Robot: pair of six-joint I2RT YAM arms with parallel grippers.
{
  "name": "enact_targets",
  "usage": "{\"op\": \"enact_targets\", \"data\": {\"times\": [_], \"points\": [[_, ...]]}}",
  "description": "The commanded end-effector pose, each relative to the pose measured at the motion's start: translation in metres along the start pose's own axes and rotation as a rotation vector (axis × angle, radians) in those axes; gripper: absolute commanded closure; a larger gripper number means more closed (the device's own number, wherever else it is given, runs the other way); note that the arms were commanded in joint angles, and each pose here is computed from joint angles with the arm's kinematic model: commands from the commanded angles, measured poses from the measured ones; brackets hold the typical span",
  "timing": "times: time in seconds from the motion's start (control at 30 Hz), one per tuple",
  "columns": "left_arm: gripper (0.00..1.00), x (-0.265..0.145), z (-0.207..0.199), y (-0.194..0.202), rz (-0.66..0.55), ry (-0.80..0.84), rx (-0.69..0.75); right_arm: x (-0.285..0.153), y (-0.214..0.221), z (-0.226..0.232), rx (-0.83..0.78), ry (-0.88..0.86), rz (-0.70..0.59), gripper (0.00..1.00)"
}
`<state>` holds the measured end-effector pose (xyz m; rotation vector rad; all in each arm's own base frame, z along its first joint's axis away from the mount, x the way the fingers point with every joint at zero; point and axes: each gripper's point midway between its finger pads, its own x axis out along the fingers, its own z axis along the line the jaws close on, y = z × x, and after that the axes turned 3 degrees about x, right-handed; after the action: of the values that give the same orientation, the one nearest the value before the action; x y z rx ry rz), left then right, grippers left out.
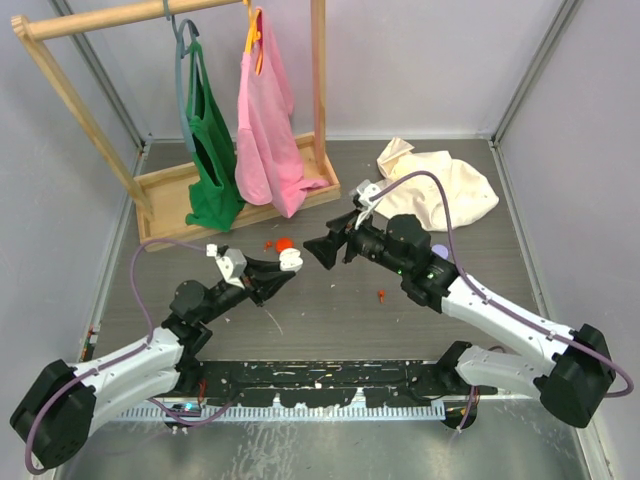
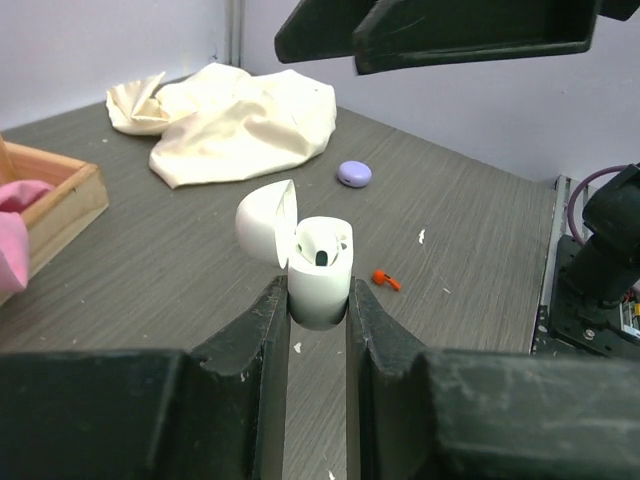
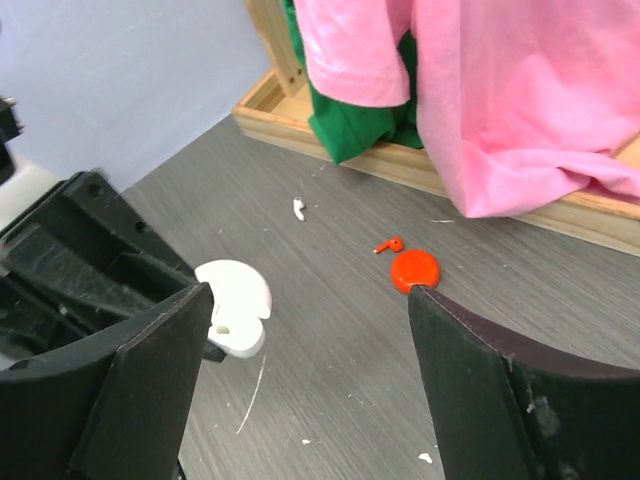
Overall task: Insert the wireless bluetooth earbuds into the charging case
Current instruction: Place the earbud in the charging case, then adjust the charging case.
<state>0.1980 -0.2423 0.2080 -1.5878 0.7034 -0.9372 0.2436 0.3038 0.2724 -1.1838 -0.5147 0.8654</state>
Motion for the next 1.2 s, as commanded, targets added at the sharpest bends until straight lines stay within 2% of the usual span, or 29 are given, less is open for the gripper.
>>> {"op": "enact_targets", "data": {"times": [0.0,0.27,0.47,0.77,1.03,1.17], "points": [[0.90,0.011,-0.002,-0.034,-0.098,0.011,0.000,-0.015,-0.023,0.026,0.004,-0.239,-0.083,0.14],[0.90,0.014,-0.006,-0.045,-0.122,0.034,-0.028,-0.031,-0.012,0.019,-0.096,-0.368,-0.146,0.04],[0.90,0.014,-0.014,-0.057,-0.142,0.070,-0.027,-0.037,0.000,0.023,-0.179,-0.416,-0.166,0.03],[0.89,0.015,-0.034,-0.078,-0.164,0.173,-0.010,-0.051,0.002,0.043,-0.210,-0.548,-0.245,0.11],[0.88,0.021,-0.046,-0.093,-0.177,0.250,-0.032,-0.055,-0.006,0.057,-0.192,-0.622,-0.289,0.23],[0.88,0.025,-0.049,-0.096,-0.197,0.276,-0.049,-0.053,-0.005,0.065,-0.178,-0.656,-0.294,0.35]]}}
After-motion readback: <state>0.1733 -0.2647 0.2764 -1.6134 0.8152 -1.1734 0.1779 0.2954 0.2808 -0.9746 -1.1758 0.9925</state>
